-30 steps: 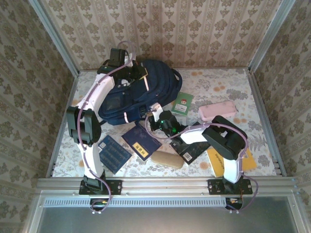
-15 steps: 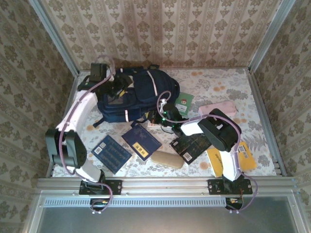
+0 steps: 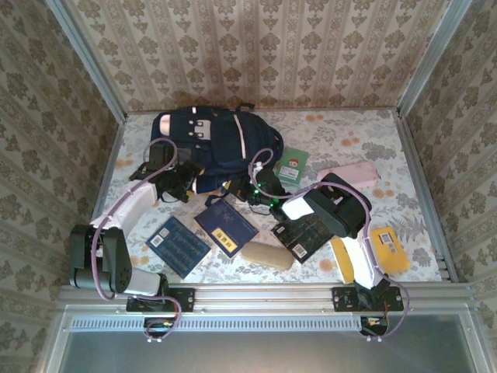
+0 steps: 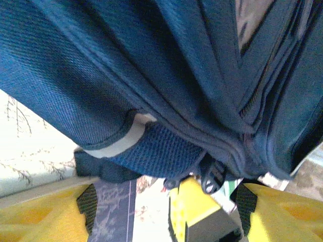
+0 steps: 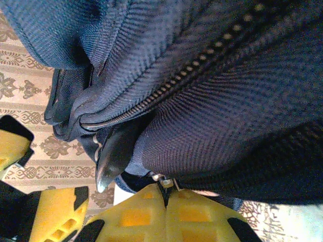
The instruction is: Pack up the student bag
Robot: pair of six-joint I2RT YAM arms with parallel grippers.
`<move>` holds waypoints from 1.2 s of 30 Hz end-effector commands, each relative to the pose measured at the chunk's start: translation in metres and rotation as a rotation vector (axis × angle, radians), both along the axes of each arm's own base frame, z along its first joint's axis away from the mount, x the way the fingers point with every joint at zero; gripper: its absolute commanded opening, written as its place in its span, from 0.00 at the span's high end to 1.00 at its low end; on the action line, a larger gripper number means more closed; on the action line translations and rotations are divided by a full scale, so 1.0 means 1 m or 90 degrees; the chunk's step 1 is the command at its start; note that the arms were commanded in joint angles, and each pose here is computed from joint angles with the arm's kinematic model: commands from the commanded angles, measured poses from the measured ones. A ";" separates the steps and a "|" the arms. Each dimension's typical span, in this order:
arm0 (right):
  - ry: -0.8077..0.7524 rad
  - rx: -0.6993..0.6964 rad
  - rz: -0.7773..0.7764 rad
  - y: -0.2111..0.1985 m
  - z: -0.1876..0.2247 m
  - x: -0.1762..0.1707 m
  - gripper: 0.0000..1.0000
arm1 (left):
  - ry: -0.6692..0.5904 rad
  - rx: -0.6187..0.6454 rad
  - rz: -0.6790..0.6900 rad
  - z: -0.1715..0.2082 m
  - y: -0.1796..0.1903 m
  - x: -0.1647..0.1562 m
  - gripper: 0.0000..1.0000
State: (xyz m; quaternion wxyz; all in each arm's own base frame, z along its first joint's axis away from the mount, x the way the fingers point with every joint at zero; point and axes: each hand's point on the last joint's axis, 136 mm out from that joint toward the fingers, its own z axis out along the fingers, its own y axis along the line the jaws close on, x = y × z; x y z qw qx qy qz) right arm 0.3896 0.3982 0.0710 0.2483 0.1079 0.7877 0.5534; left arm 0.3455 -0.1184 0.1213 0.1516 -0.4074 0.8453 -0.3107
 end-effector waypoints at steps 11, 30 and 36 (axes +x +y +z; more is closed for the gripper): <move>-0.063 0.029 0.023 0.017 0.021 -0.004 1.00 | -0.101 -0.036 0.160 0.006 0.021 0.059 0.39; -0.064 -0.116 -0.011 -0.020 -0.005 0.001 1.00 | -0.132 0.000 0.173 0.017 0.050 0.081 1.00; -0.088 -0.130 0.007 -0.025 0.000 0.002 1.00 | -0.134 -0.005 0.170 0.017 0.051 0.080 1.00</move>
